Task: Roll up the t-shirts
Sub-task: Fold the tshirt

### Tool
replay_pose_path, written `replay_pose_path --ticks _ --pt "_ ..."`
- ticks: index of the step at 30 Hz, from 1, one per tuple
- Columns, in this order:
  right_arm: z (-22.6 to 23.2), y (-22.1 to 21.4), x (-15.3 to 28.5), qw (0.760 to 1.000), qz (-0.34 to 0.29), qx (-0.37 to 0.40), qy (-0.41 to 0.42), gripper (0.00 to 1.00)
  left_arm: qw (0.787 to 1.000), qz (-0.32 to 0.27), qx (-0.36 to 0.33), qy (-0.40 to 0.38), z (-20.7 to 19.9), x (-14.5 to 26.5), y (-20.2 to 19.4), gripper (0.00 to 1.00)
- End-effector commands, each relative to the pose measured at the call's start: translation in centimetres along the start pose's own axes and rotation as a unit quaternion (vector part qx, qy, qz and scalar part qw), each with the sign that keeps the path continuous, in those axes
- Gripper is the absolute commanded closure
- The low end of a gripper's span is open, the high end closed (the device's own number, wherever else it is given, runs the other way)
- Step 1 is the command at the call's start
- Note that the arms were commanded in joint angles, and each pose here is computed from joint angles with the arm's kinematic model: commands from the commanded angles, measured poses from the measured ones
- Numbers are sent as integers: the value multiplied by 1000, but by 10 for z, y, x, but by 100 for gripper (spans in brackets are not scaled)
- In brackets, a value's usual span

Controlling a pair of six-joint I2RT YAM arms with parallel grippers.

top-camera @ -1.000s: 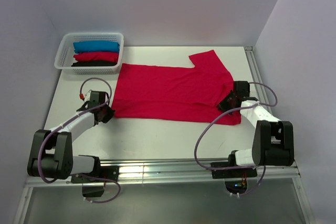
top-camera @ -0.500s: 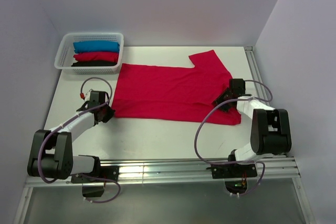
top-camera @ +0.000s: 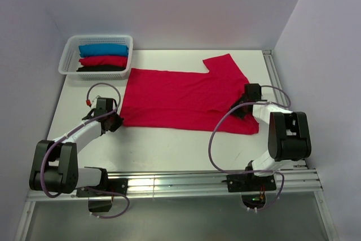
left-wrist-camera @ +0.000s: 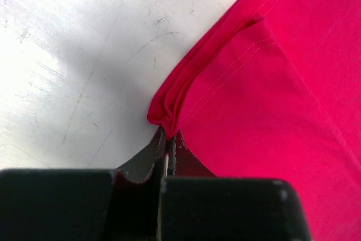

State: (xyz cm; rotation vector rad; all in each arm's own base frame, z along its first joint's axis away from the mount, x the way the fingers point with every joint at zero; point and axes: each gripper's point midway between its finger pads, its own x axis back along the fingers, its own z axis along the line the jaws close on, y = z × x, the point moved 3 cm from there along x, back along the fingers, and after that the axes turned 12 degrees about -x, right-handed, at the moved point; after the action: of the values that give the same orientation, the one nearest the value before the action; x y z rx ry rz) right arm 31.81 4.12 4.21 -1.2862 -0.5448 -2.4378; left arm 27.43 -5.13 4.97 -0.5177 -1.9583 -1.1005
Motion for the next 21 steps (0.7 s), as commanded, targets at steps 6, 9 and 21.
replay_pose_path --ticks 6,9,21 --pt "37 19 4 999 -30 20 27 97 1000 -15 -6 -12 -5 1 8 100" --pt "45 23 0 999 -27 19 30 97 1000 -14 -7 -12 -5 1 8 100" --pt "81 17 -18 998 -12 42 38 96 1000 -12 -4 -11 -4 -1 5 100"
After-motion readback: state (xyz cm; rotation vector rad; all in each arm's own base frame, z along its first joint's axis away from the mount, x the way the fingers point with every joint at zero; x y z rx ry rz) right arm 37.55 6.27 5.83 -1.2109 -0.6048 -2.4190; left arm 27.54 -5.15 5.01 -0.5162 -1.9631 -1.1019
